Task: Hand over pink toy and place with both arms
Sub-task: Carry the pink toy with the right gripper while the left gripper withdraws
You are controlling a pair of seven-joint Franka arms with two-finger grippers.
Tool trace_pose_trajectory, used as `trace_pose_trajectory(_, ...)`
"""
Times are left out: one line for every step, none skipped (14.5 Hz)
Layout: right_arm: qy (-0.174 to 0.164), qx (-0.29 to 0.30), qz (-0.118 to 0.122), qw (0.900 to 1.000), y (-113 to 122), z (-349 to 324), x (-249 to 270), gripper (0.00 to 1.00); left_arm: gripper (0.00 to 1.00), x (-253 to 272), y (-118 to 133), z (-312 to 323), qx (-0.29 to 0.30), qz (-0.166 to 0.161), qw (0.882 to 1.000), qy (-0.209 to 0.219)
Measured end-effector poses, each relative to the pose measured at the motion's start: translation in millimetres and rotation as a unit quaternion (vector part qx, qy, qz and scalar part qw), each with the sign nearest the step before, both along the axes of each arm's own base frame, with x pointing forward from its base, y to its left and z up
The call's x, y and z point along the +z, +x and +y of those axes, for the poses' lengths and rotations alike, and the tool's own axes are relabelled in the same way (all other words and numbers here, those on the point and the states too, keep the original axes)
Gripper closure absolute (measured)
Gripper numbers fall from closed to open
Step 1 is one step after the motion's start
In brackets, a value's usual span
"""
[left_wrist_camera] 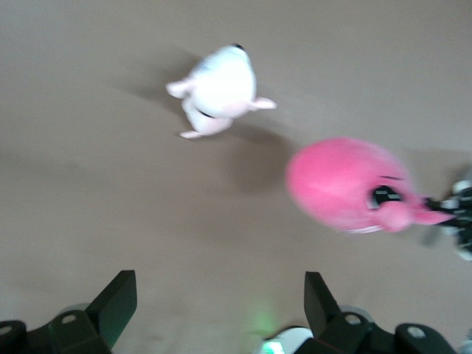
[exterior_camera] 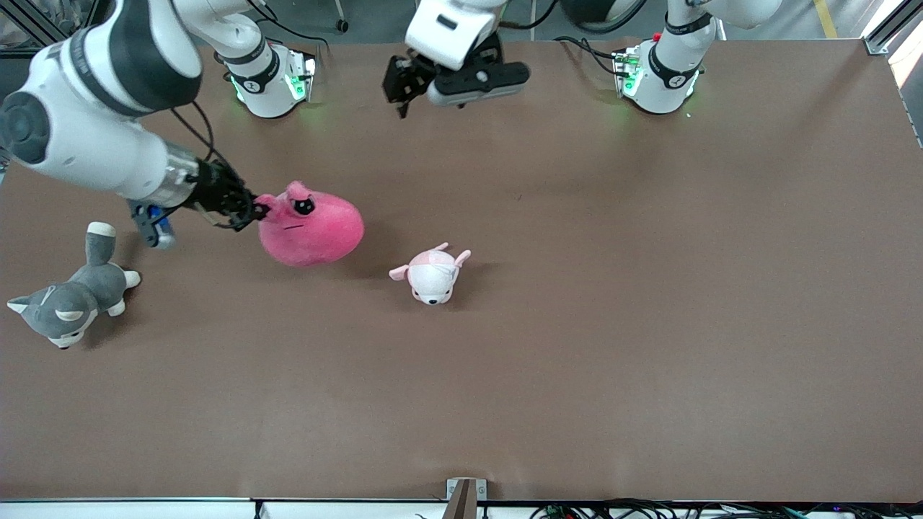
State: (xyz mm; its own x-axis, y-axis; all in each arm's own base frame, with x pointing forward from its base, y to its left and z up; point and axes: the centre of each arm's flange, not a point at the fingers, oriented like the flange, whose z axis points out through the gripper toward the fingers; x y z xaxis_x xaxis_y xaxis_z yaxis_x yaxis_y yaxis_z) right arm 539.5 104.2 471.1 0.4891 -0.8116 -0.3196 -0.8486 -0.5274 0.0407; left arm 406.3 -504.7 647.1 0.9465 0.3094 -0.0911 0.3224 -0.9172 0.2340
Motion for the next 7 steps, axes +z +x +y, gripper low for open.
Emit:
trace_pose_trajectory(0.004,0.008,-0.007,1.0,1.7,-20.8,-13.6,0.87,0.0,9.2,3.1,19.3,-0.021,0.0,1.0,0.016)
trace_pose_trajectory(0.007,0.016,-0.014,1.0,1.8,-38.0,-28.7,0.89,0.0,17.3,7.9,39.3,-0.038,0.001,0.999,0.029)
trace_pose_trajectory(0.009,0.022,-0.019,1.0,1.0,-52.8,-43.9,0.9,0.0,25.2,13.1,59.3,-0.05,0.004,0.998,0.039)
trace_pose_trajectory(0.011,0.029,-0.023,0.999,-0.3,-66.6,-59.7,0.9,0.0,33.1,17.0,78.6,-0.058,0.007,0.997,0.048)
trace_pose_trajectory(0.012,0.035,-0.024,0.999,-1.1,-80.0,-74.3,0.9,0.0,39.8,18.7,95.4,-0.068,0.01,0.996,0.056)
trace_pose_trajectory(0.013,0.038,-0.023,0.999,-1.2,-92.3,-88.1,0.9,0.0,43.9,18.6,109.5,-0.082,0.013,0.994,0.065)
trace_pose_trajectory(0.014,0.04,-0.022,0.999,-0.5,-102.8,-100.5,0.9,0.0,44.9,17.6,122.4,-0.099,0.012,0.992,0.077)
